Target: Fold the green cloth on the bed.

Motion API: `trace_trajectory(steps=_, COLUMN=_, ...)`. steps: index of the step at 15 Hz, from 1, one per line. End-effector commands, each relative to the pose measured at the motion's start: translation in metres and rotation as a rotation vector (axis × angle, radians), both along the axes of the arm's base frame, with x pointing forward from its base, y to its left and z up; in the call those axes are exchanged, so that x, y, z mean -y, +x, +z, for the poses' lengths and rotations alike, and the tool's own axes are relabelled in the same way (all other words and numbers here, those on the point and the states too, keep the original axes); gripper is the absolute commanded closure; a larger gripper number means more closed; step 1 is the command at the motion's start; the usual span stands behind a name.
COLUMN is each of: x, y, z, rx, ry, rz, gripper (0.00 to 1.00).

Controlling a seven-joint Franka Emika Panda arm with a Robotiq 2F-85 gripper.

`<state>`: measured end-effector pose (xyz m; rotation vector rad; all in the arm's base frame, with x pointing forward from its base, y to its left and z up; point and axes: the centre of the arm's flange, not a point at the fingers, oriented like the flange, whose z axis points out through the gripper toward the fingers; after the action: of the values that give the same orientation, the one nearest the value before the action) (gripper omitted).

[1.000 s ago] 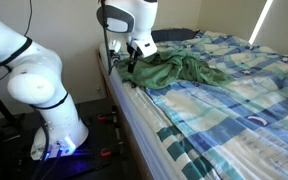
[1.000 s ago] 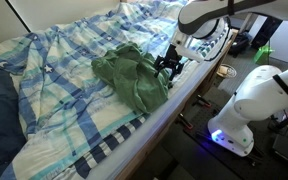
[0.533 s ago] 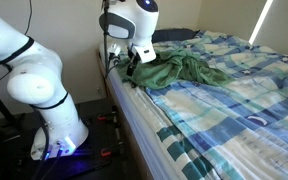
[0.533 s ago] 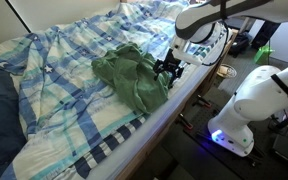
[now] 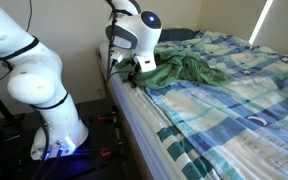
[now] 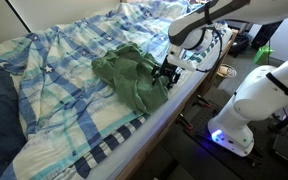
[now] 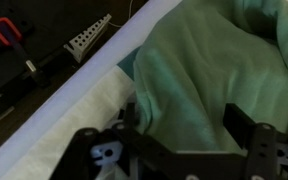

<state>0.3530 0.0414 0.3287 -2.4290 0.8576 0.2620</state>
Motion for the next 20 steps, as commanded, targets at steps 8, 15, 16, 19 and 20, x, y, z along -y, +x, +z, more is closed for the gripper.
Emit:
trace_trajectory(steps=8, x=-0.011, y=-0.016, z=-0.002, rx=0.023, ry=-0.010, rz=-0.042, gripper=0.94)
trace_trajectory(steps=15, x=-0.024, y=-0.022, z=0.044, rx=0.119, ry=-0.038, rz=0.000, gripper=0.95)
trace_trajectory(steps=16, x=-0.026, y=-0.022, z=0.050, rx=0.132, ry=-0.047, rz=0.005, gripper=0.95)
trace_trajectory(steps=19, x=-0.029, y=-0.023, z=0.062, rx=0.150, ry=-0.072, rz=0.017, gripper=0.95)
trace_trajectory(steps=20, x=-0.028, y=-0.022, z=0.062, rx=0.144, ry=-0.076, rz=0.017, gripper=0.58)
